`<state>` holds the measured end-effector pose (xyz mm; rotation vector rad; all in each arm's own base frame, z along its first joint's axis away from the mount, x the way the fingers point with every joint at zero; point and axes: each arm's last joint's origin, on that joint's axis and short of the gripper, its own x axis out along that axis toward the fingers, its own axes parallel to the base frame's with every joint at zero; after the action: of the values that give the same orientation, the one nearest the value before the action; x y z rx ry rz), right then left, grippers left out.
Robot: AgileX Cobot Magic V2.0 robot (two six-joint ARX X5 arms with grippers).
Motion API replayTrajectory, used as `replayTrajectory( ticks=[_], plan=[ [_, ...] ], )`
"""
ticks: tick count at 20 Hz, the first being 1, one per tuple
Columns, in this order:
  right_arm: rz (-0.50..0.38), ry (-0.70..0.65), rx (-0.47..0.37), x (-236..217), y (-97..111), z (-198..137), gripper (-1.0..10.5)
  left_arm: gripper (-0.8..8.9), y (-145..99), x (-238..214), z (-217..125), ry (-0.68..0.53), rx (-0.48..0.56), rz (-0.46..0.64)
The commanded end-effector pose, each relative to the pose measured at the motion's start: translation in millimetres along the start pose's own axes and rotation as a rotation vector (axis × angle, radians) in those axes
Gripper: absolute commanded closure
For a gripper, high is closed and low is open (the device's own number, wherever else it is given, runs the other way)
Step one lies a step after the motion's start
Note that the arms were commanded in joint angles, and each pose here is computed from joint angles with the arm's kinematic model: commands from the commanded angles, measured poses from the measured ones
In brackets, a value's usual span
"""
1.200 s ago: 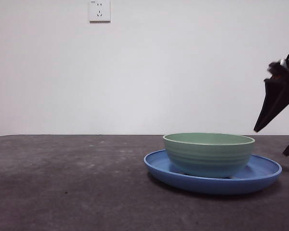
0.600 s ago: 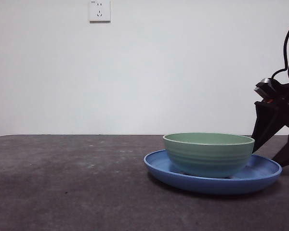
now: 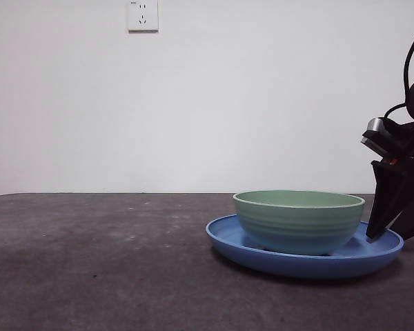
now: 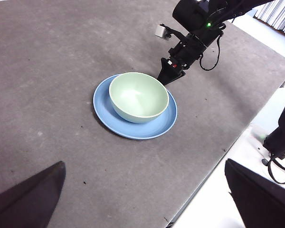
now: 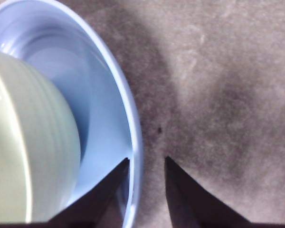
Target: Place the green bowl on the blue plate
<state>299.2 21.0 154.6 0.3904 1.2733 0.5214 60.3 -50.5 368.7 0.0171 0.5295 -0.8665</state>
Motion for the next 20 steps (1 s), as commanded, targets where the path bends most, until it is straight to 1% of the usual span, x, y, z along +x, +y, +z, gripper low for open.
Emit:
replayTrajectory(
  ticks=[1, 5, 8, 14, 16, 20],
  plan=[
    [0.003, 0.003, 0.010, 2.9, -0.6, 4.3, 8.4, 2.47, -1.3, -1.4, 3.4, -0.013, 0.001, -0.011],
    [0.003, 0.004, 0.019, 2.9, -0.6, 4.2, 8.5, 2.47, -1.3, -1.4, 3.4, -0.013, 0.001, -0.011],
    [0.001, 0.003, 0.045, 2.9, -0.7, 4.3, 9.3, 2.47, -1.3, -1.4, 3.4, -0.013, 0.001, -0.011],
    [0.002, -0.001, 0.088, 1.6, 1.5, 7.0, 9.4, 2.47, -1.3, -1.4, 3.4, -0.012, 0.001, -0.011],
    [0.001, -0.001, 0.090, -4.7, 7.2, 14.8, 9.4, 2.47, -1.3, -1.4, 3.4, -0.013, 0.001, -0.011],
    [0.013, -0.006, 0.050, -17.9, 33.7, 36.1, 9.4, 2.47, -1.3, -1.4, 3.4, -0.013, 0.001, -0.011]
  ],
)
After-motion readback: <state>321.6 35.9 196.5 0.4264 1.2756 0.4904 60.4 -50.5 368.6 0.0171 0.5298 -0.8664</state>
